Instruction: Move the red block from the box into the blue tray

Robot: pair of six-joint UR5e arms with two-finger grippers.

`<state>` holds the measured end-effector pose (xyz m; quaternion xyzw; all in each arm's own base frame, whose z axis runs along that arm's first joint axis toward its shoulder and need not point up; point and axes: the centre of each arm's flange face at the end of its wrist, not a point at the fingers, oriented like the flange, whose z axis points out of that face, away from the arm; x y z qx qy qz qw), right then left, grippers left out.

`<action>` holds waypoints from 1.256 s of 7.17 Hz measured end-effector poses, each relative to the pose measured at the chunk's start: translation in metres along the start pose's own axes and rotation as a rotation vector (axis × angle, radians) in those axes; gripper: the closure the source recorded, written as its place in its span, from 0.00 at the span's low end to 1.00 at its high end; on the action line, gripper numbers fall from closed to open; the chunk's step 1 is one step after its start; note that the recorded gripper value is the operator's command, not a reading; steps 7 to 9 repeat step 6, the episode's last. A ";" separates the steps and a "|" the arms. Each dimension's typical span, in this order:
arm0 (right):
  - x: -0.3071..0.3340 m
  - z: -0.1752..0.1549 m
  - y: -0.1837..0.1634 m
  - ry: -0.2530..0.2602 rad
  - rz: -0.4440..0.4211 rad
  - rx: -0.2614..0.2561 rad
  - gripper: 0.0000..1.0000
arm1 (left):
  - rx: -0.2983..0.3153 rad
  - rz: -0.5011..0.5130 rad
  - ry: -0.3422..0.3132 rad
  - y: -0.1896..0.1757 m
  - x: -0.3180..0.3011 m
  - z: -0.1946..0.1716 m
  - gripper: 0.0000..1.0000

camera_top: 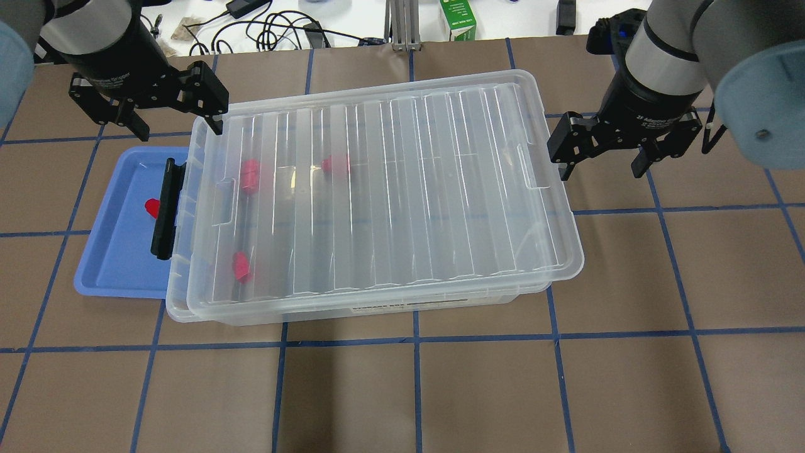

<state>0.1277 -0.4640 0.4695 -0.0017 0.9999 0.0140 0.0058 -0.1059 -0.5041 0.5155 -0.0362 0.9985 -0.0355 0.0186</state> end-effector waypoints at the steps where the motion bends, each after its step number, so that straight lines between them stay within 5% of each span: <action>1: 0.000 0.000 0.000 -0.001 0.001 0.000 0.00 | -0.001 0.000 0.001 0.000 0.000 0.001 0.00; 9: 0.000 -0.001 0.003 0.000 0.002 -0.005 0.00 | -0.004 0.000 0.004 0.003 0.001 0.003 0.00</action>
